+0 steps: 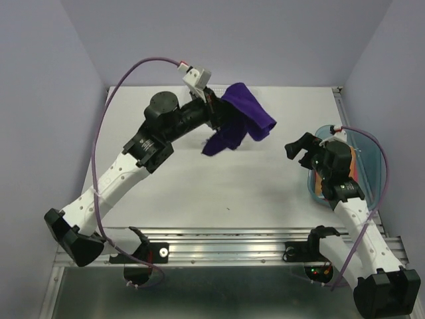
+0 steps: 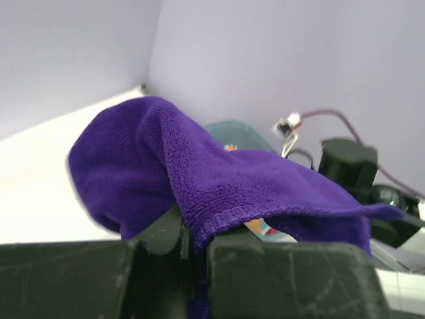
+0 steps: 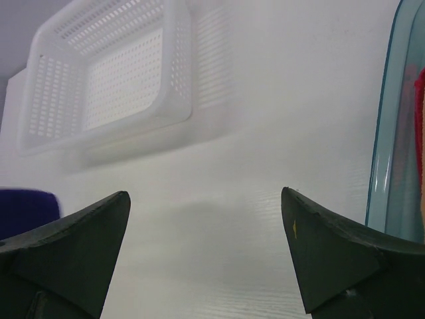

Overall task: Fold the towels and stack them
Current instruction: Move the towel to the center of the board, then flatten out the crumpled towel

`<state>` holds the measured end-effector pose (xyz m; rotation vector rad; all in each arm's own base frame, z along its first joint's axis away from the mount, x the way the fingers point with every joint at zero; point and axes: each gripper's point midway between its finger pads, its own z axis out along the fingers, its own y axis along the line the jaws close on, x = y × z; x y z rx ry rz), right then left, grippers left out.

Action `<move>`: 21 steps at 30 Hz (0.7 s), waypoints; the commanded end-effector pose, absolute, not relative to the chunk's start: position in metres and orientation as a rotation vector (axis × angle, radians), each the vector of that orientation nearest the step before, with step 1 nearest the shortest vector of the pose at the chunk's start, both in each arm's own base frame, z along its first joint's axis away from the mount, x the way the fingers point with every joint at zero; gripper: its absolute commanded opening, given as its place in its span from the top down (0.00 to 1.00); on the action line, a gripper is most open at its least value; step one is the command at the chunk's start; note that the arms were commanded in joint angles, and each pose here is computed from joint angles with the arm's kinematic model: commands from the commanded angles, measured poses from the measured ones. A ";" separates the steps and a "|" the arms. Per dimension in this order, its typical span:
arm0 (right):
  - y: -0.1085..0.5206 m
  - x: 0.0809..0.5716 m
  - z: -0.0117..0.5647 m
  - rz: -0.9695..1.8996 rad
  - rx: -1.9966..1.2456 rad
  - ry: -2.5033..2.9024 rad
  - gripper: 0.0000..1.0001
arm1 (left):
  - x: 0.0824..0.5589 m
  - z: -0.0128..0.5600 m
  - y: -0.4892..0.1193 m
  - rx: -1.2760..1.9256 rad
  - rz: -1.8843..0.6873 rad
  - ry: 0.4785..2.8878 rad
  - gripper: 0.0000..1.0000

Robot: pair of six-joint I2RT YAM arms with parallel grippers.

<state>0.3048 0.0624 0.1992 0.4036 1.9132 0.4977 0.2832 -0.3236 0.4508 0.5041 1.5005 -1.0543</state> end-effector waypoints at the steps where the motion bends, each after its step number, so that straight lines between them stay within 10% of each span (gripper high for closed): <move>1: 0.067 0.302 0.204 0.528 0.383 1.890 0.00 | 0.293 0.378 -0.301 0.302 -0.995 1.657 0.96; 7: 0.066 0.302 0.194 0.506 0.389 1.936 0.00 | 0.291 0.261 -0.249 -0.002 -0.800 1.904 0.01; 14: 0.090 0.307 0.170 0.380 0.304 2.062 0.00 | 0.260 0.156 -0.147 -0.460 -0.402 2.092 0.01; 21: 0.141 0.289 0.149 0.321 0.167 2.181 0.00 | 0.241 0.132 -0.174 -0.316 -0.608 2.134 0.01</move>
